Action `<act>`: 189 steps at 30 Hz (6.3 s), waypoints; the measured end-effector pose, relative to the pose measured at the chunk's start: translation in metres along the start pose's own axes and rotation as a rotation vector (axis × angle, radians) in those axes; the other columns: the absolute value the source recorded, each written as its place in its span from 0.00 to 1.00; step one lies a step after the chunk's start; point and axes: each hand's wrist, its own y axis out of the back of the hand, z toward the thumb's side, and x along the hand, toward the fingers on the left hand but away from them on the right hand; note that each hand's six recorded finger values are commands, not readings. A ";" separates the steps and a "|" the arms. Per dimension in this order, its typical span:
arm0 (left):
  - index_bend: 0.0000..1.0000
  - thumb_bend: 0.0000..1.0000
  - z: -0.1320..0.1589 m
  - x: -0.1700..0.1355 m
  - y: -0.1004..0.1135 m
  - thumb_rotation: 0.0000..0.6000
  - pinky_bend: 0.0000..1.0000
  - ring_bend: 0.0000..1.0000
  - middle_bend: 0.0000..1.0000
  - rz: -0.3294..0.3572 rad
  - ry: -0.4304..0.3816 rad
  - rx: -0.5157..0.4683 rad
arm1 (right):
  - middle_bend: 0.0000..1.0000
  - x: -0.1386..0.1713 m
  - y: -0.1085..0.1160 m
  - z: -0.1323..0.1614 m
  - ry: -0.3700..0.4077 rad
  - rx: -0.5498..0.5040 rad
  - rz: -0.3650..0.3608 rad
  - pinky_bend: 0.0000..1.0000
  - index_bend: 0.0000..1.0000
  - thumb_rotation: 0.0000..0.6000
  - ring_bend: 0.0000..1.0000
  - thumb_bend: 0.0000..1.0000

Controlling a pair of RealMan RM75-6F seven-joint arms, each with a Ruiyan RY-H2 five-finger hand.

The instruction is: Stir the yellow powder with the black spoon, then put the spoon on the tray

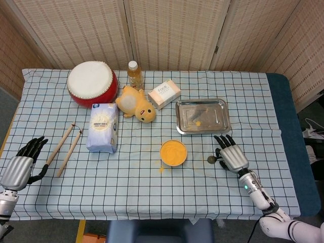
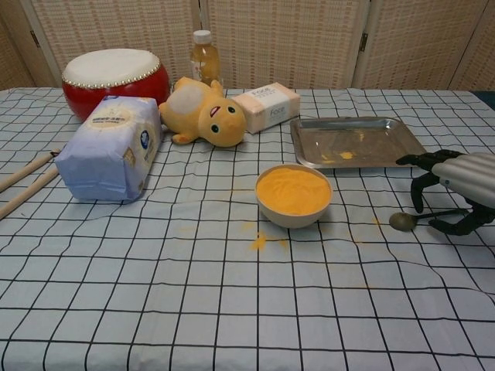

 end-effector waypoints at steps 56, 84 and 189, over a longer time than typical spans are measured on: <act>0.00 0.45 0.001 -0.001 0.001 1.00 0.19 0.00 0.00 0.001 -0.007 -0.001 | 0.00 -0.010 0.007 0.003 -0.009 -0.012 -0.029 0.00 0.57 1.00 0.00 0.33; 0.00 0.45 0.009 -0.015 0.016 1.00 0.19 0.00 0.00 0.041 -0.067 -0.038 | 0.00 -0.075 0.087 0.122 0.197 0.012 -0.114 0.00 0.57 1.00 0.00 0.33; 0.00 0.45 0.003 -0.009 0.010 1.00 0.19 0.00 0.00 0.010 -0.053 -0.037 | 0.11 -0.081 0.055 0.074 0.126 -0.011 -0.315 0.00 0.68 1.00 0.00 0.45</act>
